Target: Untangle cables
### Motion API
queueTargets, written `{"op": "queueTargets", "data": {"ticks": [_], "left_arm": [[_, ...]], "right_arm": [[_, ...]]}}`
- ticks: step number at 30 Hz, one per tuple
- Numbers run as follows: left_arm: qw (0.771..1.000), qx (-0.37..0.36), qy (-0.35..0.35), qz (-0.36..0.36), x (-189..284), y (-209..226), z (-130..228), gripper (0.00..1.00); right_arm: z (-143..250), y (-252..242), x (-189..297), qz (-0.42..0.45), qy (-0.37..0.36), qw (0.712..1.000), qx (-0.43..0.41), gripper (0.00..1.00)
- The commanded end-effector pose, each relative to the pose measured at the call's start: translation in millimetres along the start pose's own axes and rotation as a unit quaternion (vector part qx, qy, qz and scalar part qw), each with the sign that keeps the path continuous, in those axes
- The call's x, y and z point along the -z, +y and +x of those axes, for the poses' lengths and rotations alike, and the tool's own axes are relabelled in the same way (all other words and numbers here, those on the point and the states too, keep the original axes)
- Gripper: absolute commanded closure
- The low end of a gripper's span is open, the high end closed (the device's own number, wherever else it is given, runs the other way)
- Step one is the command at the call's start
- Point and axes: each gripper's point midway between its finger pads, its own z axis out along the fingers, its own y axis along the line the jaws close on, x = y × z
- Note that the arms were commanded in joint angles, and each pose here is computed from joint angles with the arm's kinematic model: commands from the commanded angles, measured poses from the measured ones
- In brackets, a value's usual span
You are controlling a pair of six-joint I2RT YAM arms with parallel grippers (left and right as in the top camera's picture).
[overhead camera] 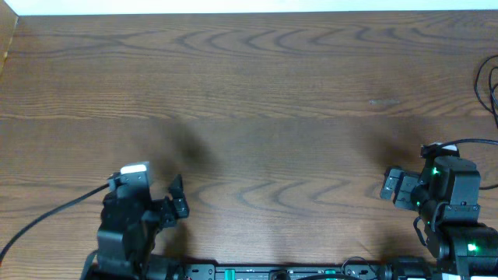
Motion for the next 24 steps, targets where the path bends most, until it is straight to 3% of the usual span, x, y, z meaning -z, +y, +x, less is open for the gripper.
{"op": "queueTargets", "data": {"ticks": [1, 10, 24], "left_arm": [[0.997, 0.017, -0.066, -0.022, 12, 13, -13, 0.03], [0.989, 0.049, -0.127, -0.061, -12, 33, -9, 0.03], [0.977, 0.062, -0.199, -0.05, -39, 36, 1, 0.03]], "right_arm": [[2, 2, 0, -0.004, 0.002, 1.0, -0.001, 0.01], [2, 2, 0, -0.004, 0.003, 1.0, -0.001, 0.01], [2, 2, 0, -0.004, 0.003, 1.0, -0.001, 0.01]]}}
